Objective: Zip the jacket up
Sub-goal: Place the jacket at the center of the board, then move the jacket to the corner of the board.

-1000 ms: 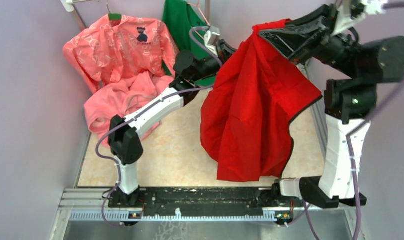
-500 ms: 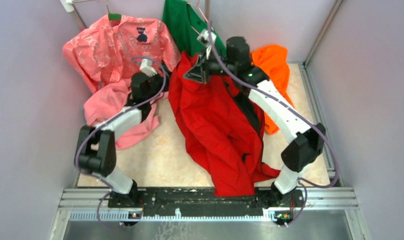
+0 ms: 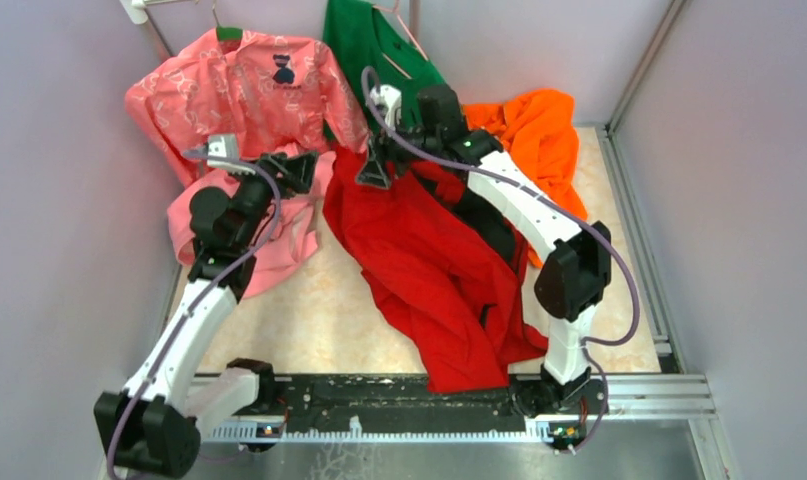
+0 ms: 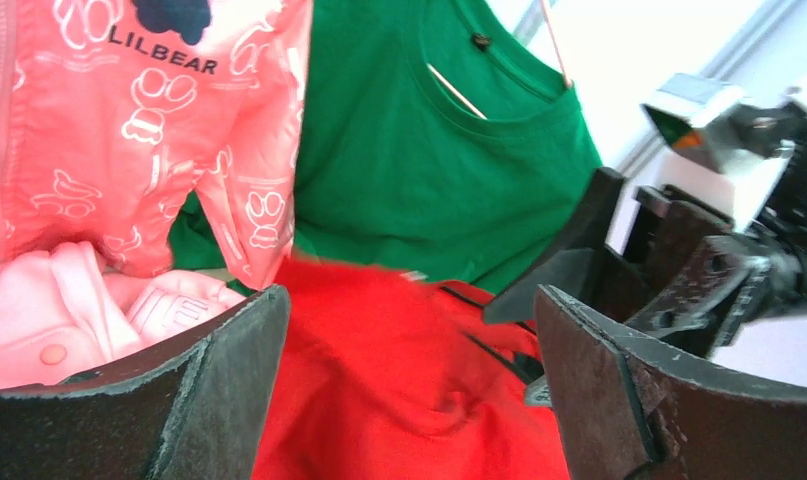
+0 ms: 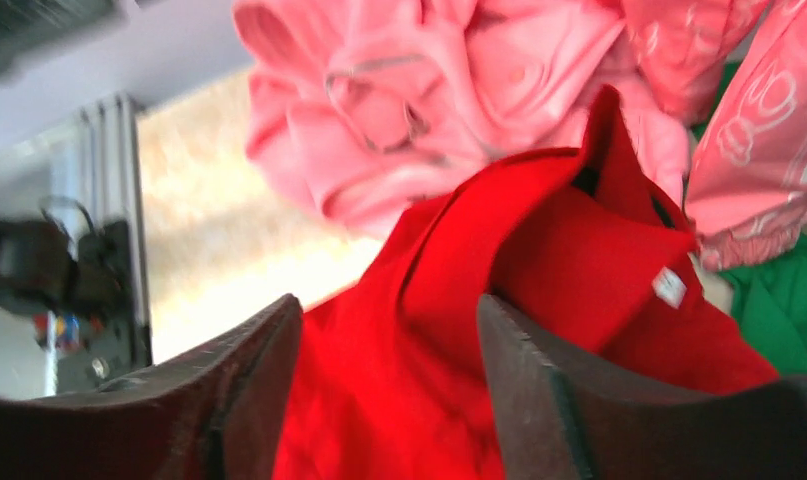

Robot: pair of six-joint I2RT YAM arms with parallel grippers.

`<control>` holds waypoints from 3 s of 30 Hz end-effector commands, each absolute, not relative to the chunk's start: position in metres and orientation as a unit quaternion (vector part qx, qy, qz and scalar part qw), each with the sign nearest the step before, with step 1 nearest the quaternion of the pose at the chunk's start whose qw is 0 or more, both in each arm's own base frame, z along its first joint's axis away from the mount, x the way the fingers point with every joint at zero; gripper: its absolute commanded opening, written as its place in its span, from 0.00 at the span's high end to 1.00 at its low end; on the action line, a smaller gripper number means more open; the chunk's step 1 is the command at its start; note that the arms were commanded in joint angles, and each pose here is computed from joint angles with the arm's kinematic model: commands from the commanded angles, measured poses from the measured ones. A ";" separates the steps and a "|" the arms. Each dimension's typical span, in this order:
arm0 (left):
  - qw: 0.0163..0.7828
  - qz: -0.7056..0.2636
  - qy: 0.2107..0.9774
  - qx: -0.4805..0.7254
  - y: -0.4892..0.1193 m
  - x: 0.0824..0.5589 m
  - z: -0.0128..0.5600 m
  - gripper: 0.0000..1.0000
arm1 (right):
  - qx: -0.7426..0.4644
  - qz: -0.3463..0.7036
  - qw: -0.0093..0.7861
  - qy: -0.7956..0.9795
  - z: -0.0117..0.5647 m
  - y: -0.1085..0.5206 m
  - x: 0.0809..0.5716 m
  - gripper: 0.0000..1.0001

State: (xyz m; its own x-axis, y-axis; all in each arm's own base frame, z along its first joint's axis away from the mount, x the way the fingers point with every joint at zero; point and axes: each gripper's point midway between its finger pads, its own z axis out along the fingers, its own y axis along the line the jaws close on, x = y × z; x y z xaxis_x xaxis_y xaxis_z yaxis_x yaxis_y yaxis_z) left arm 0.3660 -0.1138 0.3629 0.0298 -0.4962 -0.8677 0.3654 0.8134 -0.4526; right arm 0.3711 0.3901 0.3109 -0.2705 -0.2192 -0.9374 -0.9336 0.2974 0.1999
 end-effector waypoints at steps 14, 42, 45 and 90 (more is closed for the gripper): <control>0.586 -0.333 0.719 0.173 -0.159 0.289 0.251 0.01 | -0.229 0.174 0.611 0.737 0.323 0.124 0.433 0.02; 0.602 -0.283 0.725 0.177 -0.144 0.287 0.239 0.01 | 0.040 -0.115 0.381 0.916 0.091 -0.127 0.597 0.98; 0.601 -0.281 0.727 0.177 -0.143 0.287 0.238 0.01 | 0.067 -0.225 0.418 0.878 0.146 -0.200 0.609 1.00; 0.268 -0.335 0.886 -0.176 -0.250 0.307 0.083 0.08 | -0.260 0.231 0.336 0.875 0.064 0.078 0.418 0.24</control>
State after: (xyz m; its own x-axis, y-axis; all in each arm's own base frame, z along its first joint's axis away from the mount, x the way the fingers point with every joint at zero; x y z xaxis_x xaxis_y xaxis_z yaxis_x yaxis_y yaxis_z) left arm 0.2893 -0.2556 0.0922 -0.8132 -0.4962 -0.3040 -0.1173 0.6515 -0.7495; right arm 0.4215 0.0623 0.0715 -0.6092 -0.2674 -0.7465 -0.5986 0.7726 0.2117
